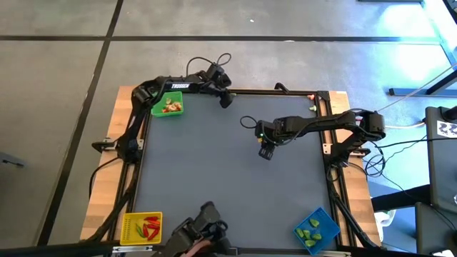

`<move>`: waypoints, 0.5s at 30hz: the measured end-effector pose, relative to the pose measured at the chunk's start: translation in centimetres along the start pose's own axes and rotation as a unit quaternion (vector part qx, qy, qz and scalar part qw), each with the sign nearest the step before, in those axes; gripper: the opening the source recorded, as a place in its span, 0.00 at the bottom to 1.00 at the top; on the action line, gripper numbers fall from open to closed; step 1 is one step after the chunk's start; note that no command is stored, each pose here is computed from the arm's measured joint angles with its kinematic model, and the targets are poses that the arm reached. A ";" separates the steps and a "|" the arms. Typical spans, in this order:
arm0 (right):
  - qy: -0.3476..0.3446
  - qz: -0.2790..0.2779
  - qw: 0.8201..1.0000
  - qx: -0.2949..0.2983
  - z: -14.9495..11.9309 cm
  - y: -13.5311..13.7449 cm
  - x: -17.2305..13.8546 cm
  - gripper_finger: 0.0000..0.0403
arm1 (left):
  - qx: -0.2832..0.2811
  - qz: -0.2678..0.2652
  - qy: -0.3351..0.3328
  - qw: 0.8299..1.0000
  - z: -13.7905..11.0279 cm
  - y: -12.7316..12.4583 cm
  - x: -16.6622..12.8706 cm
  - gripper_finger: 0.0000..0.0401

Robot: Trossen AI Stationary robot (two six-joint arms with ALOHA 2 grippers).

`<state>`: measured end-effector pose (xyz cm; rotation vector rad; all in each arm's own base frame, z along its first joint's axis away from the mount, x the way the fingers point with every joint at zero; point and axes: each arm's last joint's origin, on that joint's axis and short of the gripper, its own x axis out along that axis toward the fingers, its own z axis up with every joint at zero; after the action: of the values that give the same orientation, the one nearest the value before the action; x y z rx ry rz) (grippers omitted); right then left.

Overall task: Sort produce into baskets
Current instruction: Put the green chili pepper into the yellow bin

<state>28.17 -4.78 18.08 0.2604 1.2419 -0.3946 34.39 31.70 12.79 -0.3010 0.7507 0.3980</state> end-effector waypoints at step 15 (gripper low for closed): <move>-0.002 -0.004 1.000 0.000 0.0 0.0 0.0 0.44 | 0.043 0.003 0.015 0.999 -0.3 -0.3 0.2 0.41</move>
<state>28.18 -4.80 18.09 0.2550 1.2398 -0.4008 34.50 31.34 12.48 -0.2247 0.7969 0.3659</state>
